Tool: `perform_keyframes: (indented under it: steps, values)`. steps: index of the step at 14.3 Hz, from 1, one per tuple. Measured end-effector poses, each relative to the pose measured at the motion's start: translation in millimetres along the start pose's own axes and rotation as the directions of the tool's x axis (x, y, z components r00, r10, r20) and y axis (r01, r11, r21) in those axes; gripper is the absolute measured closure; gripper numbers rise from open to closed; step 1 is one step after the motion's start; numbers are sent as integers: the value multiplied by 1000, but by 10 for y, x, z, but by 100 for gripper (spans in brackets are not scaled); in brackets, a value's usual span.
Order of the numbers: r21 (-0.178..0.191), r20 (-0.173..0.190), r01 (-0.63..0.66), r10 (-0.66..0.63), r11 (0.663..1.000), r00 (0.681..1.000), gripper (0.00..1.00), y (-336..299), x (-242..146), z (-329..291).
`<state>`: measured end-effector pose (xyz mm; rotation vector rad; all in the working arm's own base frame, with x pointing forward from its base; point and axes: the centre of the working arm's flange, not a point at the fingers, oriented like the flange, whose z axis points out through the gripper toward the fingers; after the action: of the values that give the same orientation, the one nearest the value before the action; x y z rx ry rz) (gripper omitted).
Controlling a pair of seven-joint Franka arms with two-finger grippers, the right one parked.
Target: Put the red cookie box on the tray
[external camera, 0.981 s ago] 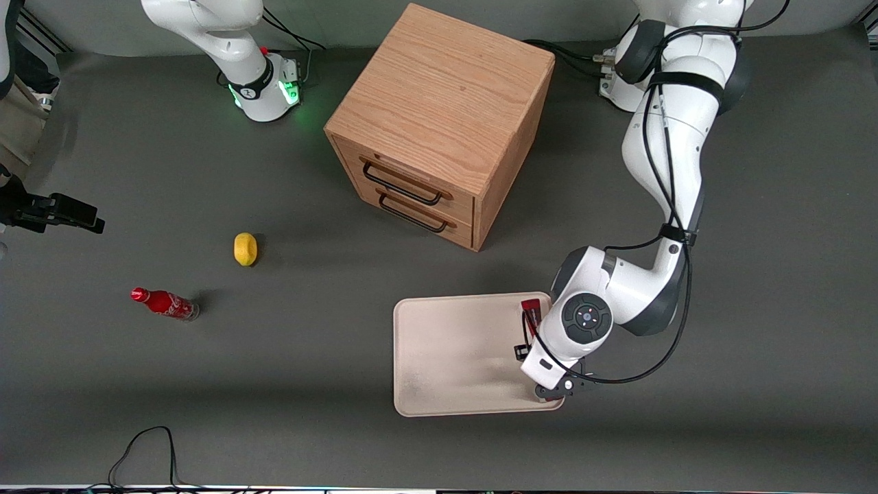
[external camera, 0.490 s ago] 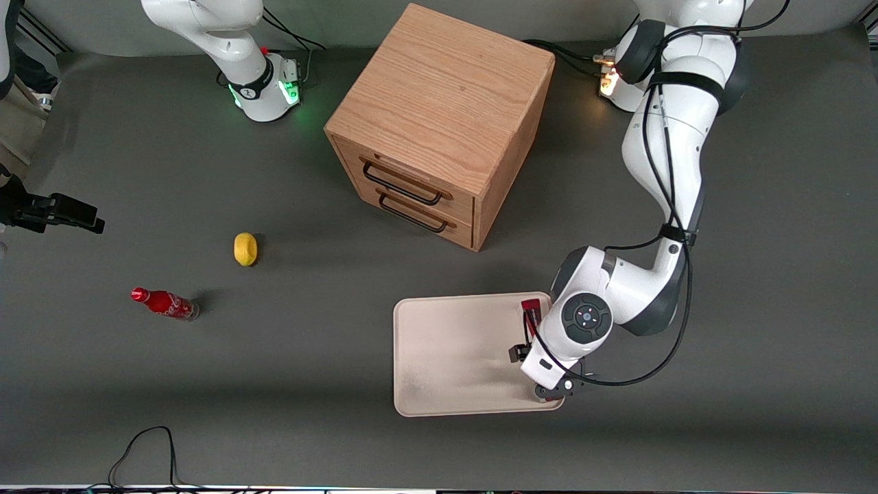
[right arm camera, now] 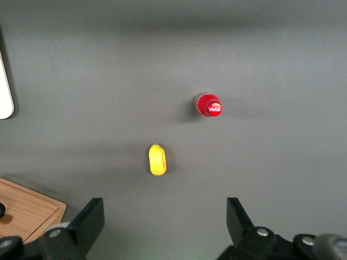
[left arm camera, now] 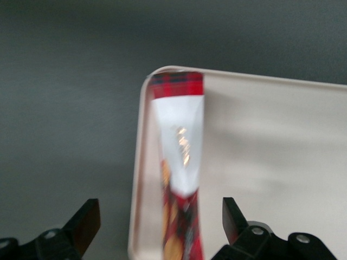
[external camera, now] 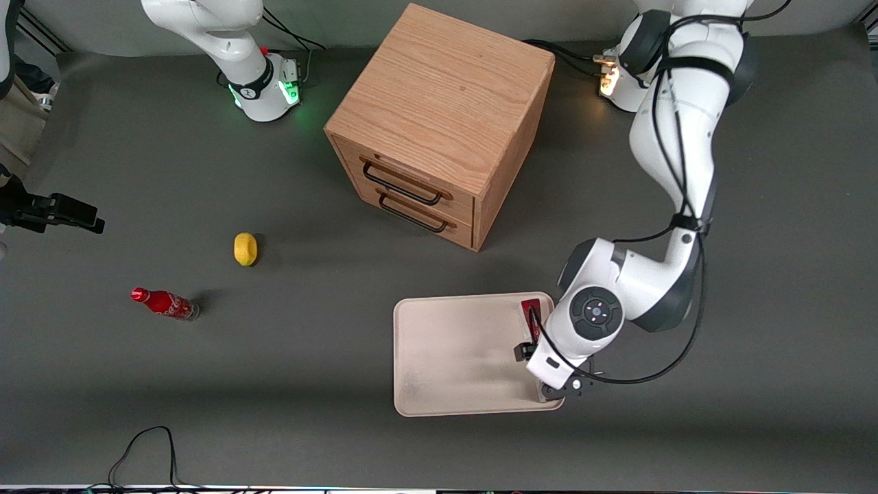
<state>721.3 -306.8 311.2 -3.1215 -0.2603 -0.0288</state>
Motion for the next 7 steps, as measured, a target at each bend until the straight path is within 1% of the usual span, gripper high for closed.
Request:
perform_keyframes:
  steps: [2, 4, 7]
  values:
    - [22, 6, -23, 23, 999, 1000, 0, -167, -29, -500]
    - [35, -4, -43, 43, 998, 999, 0, -431, -73, -917]
    - [68, -6, -44, 44, 997, 999, 0, -823, -359, -1392]
